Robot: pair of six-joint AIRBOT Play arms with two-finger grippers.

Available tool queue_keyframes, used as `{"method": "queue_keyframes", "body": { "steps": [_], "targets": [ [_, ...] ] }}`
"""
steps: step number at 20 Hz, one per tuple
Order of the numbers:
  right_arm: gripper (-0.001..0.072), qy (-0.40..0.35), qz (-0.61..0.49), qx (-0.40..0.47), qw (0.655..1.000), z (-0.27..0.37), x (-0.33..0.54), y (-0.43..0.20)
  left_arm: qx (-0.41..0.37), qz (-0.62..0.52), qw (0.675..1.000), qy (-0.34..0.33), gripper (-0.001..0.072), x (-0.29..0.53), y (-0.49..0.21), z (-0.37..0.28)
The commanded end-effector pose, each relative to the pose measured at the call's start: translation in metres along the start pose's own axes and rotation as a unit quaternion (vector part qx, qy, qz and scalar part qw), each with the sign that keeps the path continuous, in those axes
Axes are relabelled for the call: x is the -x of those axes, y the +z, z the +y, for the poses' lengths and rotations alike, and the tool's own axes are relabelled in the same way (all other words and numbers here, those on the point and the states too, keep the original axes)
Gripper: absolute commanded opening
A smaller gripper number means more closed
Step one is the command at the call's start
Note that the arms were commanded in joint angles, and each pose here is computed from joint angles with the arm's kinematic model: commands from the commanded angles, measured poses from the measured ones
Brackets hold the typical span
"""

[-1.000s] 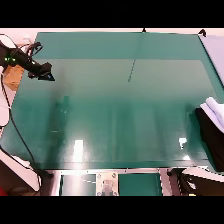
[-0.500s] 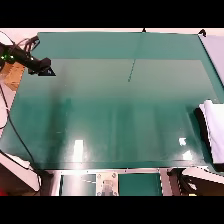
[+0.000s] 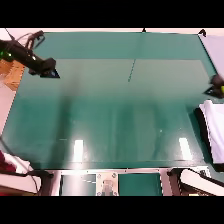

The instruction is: Fold the shirts.

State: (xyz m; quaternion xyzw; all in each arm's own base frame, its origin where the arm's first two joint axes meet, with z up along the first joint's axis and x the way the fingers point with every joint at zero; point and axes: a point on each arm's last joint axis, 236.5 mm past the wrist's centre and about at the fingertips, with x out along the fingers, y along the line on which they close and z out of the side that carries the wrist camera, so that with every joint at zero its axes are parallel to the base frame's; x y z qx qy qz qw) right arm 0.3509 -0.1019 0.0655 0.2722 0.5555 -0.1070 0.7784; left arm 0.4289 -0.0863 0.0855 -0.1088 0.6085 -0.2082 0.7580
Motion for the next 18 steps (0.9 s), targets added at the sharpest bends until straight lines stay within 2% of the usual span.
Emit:
{"method": "queue_keyframes", "body": {
  "steps": [1, 4, 6, 18],
  "targets": [
    [0.0013, 0.029, 0.056, 0.097, 0.993, 0.053, -0.043, -0.086, -0.004, 0.022, 1.0, 0.005, 0.002, -0.014, -0.061, -0.028],
    [0.0013, 0.046, 0.08, 0.136, 0.986, 0.067, -0.064, -0.144, 0.017, 0.023, 1.0, 0.005, 0.0021, -0.023, -0.113, -0.037],
    [0.0014, 0.055, 0.082, 0.153, 0.983, 0.076, -0.064, -0.154, 0.028, 0.021, 0.999, 0.005, 0.0021, -0.021, -0.131, -0.039],
    [0.0014, 0.056, 0.091, 0.164, 0.981, 0.08, -0.063, -0.162, 0.025, -0.025, 0.999, 0.011, 0.0022, -0.014, -0.118, -0.039]
  ]
}}
